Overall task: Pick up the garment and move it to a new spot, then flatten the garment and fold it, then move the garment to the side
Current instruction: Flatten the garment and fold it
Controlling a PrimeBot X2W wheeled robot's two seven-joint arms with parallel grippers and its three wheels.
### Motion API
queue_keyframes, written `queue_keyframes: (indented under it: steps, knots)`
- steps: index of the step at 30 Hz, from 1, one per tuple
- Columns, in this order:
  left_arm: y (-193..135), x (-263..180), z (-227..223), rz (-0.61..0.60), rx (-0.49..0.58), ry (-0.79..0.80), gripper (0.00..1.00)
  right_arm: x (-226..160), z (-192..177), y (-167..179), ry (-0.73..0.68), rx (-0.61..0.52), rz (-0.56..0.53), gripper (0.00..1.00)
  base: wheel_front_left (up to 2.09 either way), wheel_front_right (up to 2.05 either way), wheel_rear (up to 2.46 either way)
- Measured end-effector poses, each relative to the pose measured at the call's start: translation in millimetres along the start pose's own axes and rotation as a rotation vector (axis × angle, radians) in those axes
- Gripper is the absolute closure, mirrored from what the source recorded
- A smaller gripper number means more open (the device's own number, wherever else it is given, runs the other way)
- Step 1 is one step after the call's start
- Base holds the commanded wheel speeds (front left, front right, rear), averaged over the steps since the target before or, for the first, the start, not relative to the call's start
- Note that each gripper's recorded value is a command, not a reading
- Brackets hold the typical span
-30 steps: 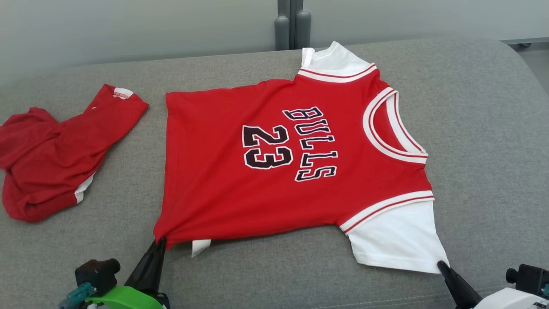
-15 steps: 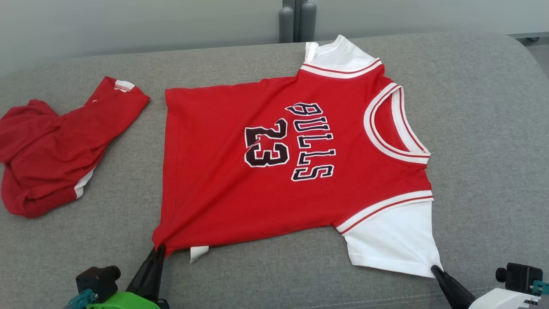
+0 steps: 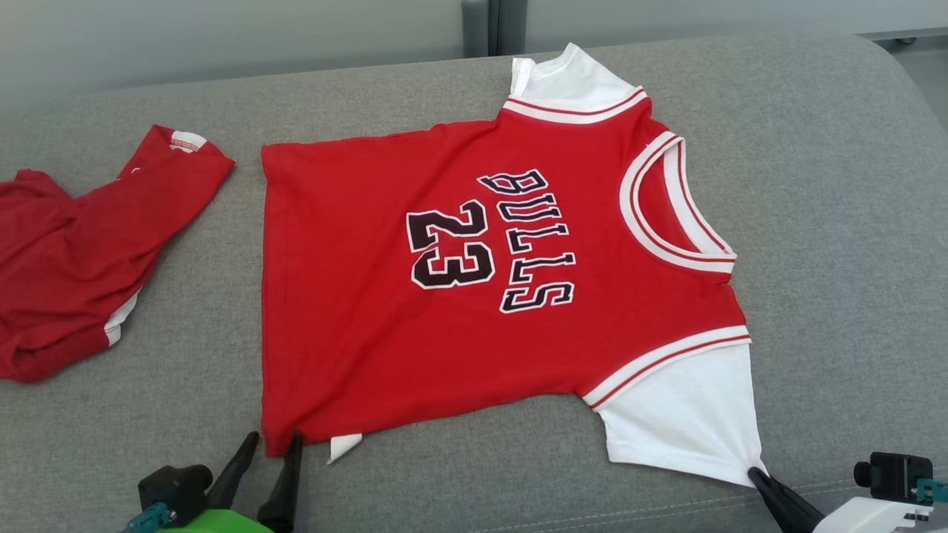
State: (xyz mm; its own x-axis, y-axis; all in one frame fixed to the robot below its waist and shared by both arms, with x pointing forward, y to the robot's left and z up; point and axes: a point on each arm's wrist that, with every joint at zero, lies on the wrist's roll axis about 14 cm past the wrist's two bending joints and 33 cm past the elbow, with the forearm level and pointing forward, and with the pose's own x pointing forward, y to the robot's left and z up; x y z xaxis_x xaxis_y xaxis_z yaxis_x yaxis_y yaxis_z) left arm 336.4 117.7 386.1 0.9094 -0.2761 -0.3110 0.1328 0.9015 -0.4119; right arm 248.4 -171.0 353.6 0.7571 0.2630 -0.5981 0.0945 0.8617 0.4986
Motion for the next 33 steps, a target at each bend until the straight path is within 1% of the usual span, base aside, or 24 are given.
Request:
queue_keyframes:
  steps: [4, 5, 7, 8, 9, 10, 12, 15, 19, 23, 27, 29, 31, 33]
  knots:
    - [1.8, 0.3, -6.2, 0.005, 0.005, 0.021, 0.0, 2.7, 1.4, -1.5, 0.002, -0.013, -0.005, 0.99, 0.0, 0.0, 0.0]
    - [2.0, 0.3, -6.8, 0.007, 0.003, 0.022, 0.0, 4.1, 2.1, -2.5, 0.003, -0.021, -0.011, 0.91, 0.0, 0.0, 0.0]
    - [2.3, 0.8, -6.7, 0.009, 0.0, 0.021, 0.0, 6.2, 3.9, -2.5, 0.004, -0.039, -0.009, 0.63, 0.0, 0.0, 0.0]
    - [2.4, 1.1, -6.8, 0.011, -0.002, 0.021, 0.0, 7.1, 4.9, -2.7, 0.001, -0.045, -0.009, 0.4, 0.0, 0.0, 0.0]
    - [2.4, 1.3, -6.8, 0.013, -0.006, 0.019, 0.0, 7.9, 5.1, -2.6, 0.003, -0.051, -0.008, 0.06, 0.0, 0.0, 0.0]
    - [2.9, 1.3, -6.5, 0.018, -0.01, 0.017, 0.0, 9.0, 5.6, -1.5, 0.003, -0.059, -0.004, 0.0, 0.0, 0.0, 0.0]
    - [5.7, 1.4, -4.3, 0.029, -0.016, 0.009, 0.0, 10.2, 7.5, -0.6, -0.003, -0.076, -0.002, 0.0, 0.0, 0.0, 0.0]
    - [14.1, -0.1, 2.7, 0.056, -0.022, -0.015, 0.0, 7.7, 7.0, -4.1, 0.002, -0.133, -0.009, 0.0, 0.0, 0.0, 0.0]
    - [21.3, -2.6, 9.3, 0.079, -0.03, -0.038, 0.0, 3.9, 14.2, -12.2, -0.024, -0.194, -0.036, 0.0, 0.0, 0.0, 0.0]
    - [28.4, -4.6, 25.8, 0.101, -0.034, -0.094, 0.0, 2.6, 38.7, -9.9, -0.128, -0.259, -0.04, 0.0, 0.0, 0.0, 0.0]
    - [27.8, -4.4, 47.4, 0.105, -0.03, -0.166, 0.0, 3.1, 83.8, 0.8, -0.308, -0.356, -0.038, 0.0, 0.0, 0.0, 0.0]
    - [24.0, -4.6, 56.4, 0.097, -0.022, -0.198, 0.0, 2.1, 101.6, 9.2, -0.384, -0.386, -0.029, 0.0, 0.0, 0.0, 0.0]
    - [18.7, -5.1, 61.3, 0.088, -0.017, -0.218, 0.0, 2.9, 108.0, 17.7, -0.416, -0.402, -0.016, 0.0, 0.0, 0.0, 0.0]
    - [13.5, -6.1, 69.0, 0.078, -0.007, -0.245, 0.0, 3.1, 109.3, 24.6, -0.429, -0.443, -0.006, 0.0, 0.0, 0.0, 0.0]
